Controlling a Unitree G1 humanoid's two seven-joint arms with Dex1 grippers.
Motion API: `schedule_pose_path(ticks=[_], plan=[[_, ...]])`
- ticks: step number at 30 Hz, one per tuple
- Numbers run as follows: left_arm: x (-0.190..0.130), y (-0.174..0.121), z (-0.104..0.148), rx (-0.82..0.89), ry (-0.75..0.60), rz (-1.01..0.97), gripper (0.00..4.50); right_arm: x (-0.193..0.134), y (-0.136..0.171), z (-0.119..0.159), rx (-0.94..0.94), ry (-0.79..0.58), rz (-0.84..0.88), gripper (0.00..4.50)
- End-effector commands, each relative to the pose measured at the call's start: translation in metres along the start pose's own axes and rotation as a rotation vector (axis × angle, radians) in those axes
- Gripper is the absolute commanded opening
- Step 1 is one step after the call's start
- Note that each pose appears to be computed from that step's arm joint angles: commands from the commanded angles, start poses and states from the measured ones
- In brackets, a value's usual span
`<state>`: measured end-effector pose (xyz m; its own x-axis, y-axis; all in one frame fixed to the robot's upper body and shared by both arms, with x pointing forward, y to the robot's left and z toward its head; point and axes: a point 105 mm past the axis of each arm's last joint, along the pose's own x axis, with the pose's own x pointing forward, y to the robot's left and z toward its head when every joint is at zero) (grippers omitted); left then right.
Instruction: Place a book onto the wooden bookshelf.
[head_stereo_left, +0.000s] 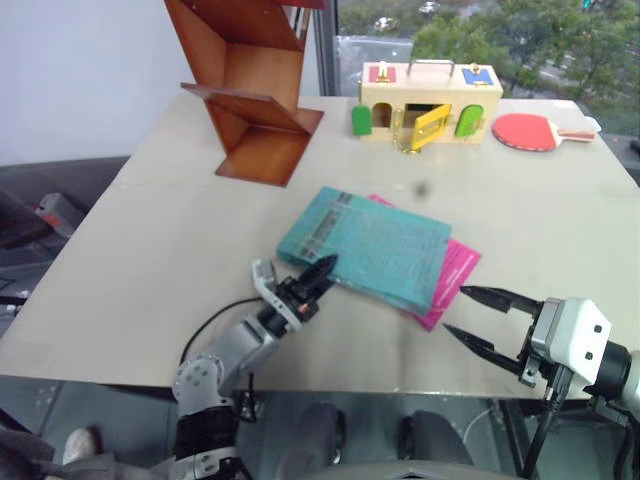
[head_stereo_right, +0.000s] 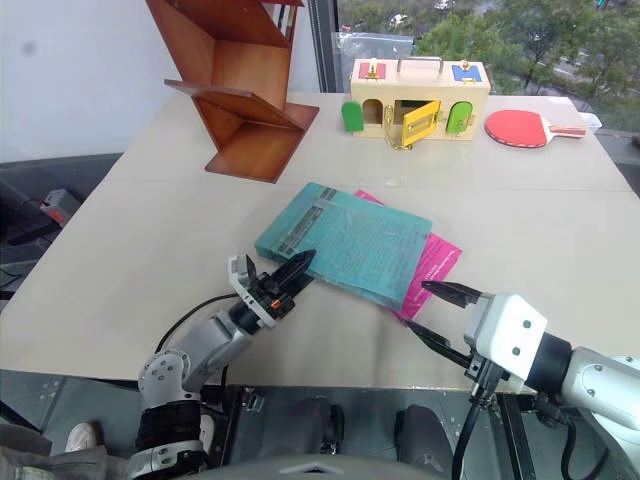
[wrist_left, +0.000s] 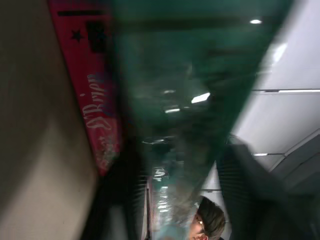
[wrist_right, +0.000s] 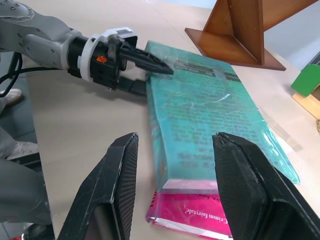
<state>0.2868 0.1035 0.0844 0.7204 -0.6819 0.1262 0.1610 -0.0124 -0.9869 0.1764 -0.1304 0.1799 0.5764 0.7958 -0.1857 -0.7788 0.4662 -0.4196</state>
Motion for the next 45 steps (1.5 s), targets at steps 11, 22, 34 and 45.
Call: schedule_pose_path(ticks=[11, 22, 34, 45], plan=[[-0.028, -0.067, 0.019, 0.351, 0.067, -0.183, 0.77, 0.009, -0.005, 0.011, -0.023, -0.101, 0.006, 2.39], [0.035, -0.222, 0.024, 1.589, 0.086, -0.574, 0.77, 0.01, -0.032, 0.034, 0.023, -0.246, -0.077, 2.39], [0.052, -0.28, 0.053, 2.817, 0.433, -0.635, 0.77, 0.012, -0.054, 0.053, 0.042, -0.326, -0.16, 2.39], [0.037, -0.322, 0.142, 3.067, 0.633, 0.091, 0.77, 0.017, -0.064, 0.062, 0.047, -0.391, -0.161, 2.39]])
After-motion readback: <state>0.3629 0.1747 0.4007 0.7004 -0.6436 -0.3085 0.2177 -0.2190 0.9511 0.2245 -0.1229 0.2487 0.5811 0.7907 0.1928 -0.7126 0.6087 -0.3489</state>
